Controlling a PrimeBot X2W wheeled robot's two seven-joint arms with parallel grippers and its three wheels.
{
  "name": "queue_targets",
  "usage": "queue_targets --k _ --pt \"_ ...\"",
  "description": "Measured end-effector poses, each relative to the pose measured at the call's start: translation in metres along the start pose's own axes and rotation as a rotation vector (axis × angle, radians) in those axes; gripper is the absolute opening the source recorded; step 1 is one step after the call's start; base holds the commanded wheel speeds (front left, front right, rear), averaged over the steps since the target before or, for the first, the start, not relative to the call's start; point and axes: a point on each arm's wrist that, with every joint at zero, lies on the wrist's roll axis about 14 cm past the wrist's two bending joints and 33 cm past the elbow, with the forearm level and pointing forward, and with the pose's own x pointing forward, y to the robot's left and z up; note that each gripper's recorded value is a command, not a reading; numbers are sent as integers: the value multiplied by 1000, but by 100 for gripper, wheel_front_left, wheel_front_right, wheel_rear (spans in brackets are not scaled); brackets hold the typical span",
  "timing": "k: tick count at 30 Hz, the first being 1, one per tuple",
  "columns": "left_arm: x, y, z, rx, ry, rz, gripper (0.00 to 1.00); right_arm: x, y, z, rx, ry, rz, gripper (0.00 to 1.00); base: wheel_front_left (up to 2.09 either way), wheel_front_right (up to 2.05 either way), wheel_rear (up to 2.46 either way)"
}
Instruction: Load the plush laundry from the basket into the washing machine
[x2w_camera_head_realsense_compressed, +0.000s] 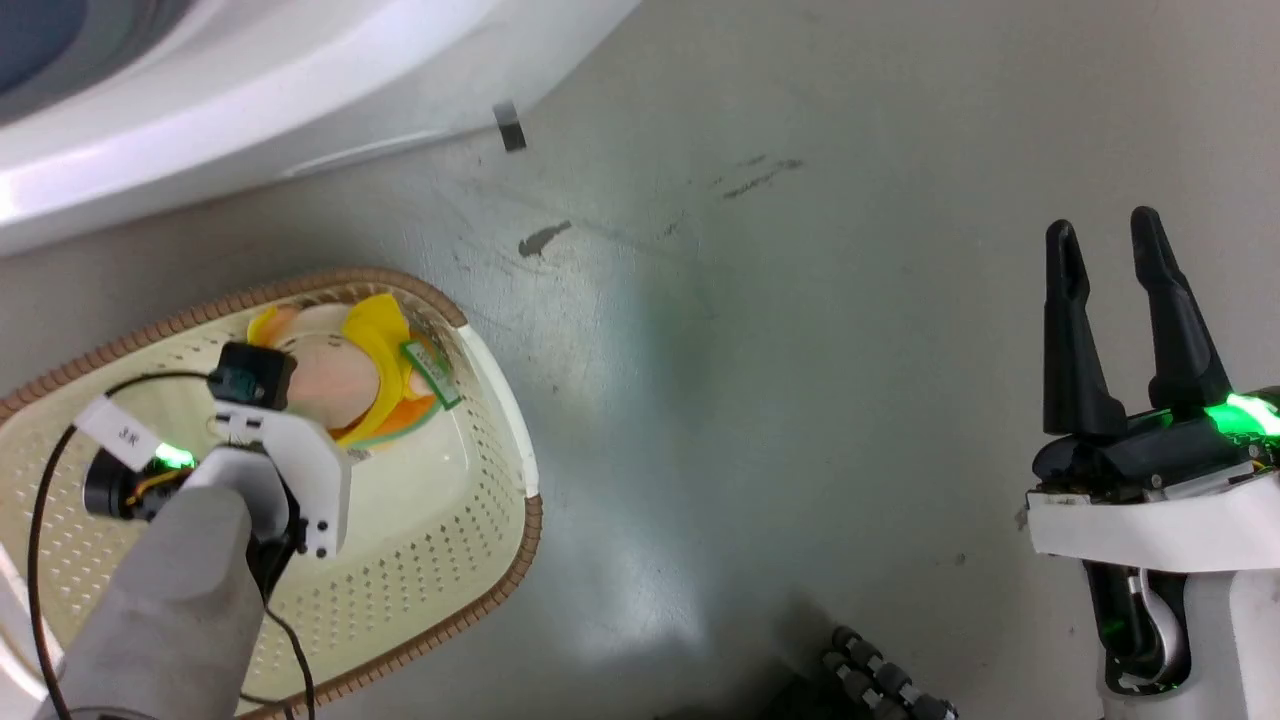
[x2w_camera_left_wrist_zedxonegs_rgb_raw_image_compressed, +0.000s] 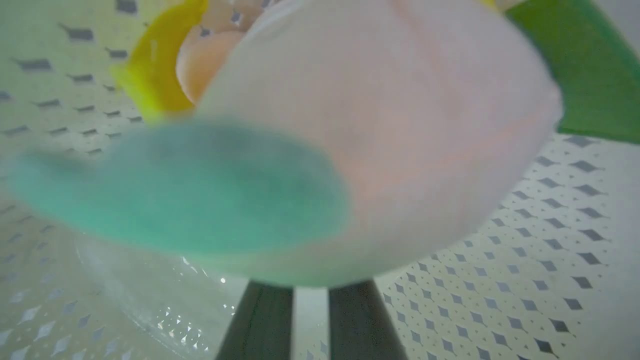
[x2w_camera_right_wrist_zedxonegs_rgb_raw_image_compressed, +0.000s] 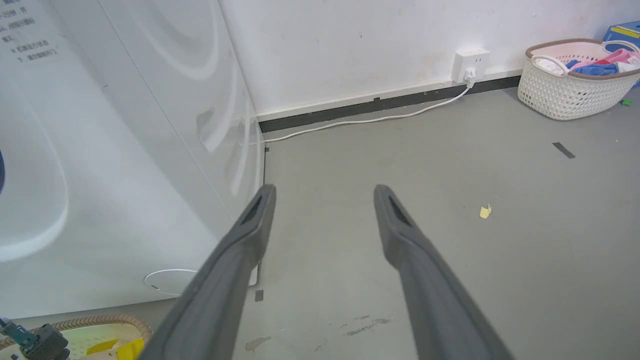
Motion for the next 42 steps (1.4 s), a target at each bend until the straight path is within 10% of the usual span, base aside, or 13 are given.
queue_targets --k 21,34,42 --pt "-149 -34 2 -162 -305 97 0 -60 36 94 -2 -232 121 100 0 0 0" --pt "-285 -17 63 -234 -851 233 0 -91 74 126 29 -331 246 100 0 0 0" --pt "-346 -6 122 -105 -1109 308 0 -84 86 118 24 -307 276 100 0 0 0"
